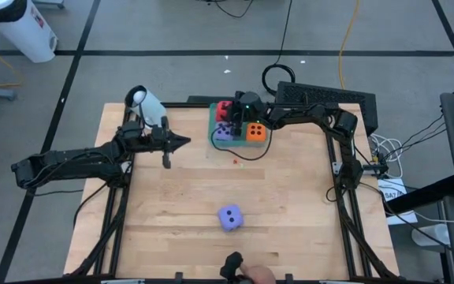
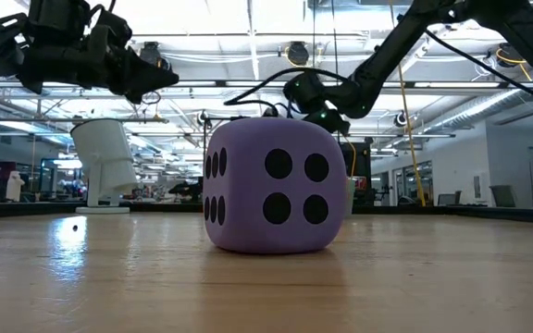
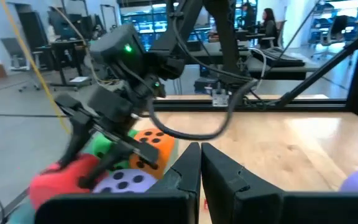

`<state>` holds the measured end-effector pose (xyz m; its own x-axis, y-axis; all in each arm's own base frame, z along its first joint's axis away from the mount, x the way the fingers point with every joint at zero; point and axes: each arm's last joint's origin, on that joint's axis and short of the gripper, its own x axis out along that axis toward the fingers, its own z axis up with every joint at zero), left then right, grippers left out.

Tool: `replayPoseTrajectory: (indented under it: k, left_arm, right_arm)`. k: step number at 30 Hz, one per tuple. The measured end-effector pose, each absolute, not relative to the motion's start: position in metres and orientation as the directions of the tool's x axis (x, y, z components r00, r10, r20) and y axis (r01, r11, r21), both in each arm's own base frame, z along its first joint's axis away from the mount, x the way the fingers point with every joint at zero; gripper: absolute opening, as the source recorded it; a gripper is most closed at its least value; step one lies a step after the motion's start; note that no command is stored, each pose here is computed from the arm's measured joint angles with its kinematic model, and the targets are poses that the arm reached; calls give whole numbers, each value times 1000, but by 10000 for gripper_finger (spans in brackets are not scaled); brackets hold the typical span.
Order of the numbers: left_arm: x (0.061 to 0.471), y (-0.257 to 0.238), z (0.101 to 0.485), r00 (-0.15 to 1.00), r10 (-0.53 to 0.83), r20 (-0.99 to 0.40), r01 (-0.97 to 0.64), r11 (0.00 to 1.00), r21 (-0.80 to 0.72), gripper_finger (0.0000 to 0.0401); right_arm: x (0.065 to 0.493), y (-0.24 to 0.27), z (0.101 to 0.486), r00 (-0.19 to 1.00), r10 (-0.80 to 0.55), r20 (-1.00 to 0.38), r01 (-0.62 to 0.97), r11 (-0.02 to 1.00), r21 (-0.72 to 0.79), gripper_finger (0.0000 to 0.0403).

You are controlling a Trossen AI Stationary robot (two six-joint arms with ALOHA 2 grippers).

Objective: Pick & Place Dice
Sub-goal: Put the large red die into the blue bin, then adjust the large dice in the blue bin

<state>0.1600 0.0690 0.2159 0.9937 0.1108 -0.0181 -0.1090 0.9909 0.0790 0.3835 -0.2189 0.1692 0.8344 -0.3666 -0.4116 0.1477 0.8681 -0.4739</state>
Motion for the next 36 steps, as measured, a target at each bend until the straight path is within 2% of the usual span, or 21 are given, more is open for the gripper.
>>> replayPoseTrajectory:
  k: [2,8,16,22,25,27,29,33,34,36]
  left_arm:
    - [160,69,216,993,119,-18,-117,989,94,24]
    - [160,71,216,991,133,-13,-131,986,101,24]
    - [159,72,217,990,139,-11,-138,986,89,24]
    - [159,72,217,990,139,-11,-138,986,89,24]
    - [159,72,217,990,139,-12,-138,987,89,24]
    - [159,71,215,990,139,-26,-136,987,87,24]
    - [159,72,212,986,155,-61,-151,986,75,24]
    - [156,84,204,941,310,-133,-309,951,26,10]
    - [156,87,200,931,331,-156,-334,943,11,6]
    - [156,94,193,915,351,-201,-364,931,-30,5]
  right_arm:
    - [384,-218,169,852,-325,-411,118,883,-455,168]
    - [383,-217,181,893,-274,-358,161,936,-314,203]
    - [383,-212,183,891,-241,-385,127,946,-297,258]
    - [382,-207,202,912,-240,-334,145,947,-286,261]
    - [376,-202,221,915,-240,-325,158,953,-260,238]
    - [371,-199,232,910,-236,-341,170,962,-212,208]
    - [363,-194,243,898,-228,-375,180,971,-160,159]
    - [352,-187,249,863,-206,-462,182,979,-96,33]
    - [351,-185,246,849,-194,-492,174,981,-87,17]
    - [351,-181,241,828,-176,-532,172,983,-57,16]
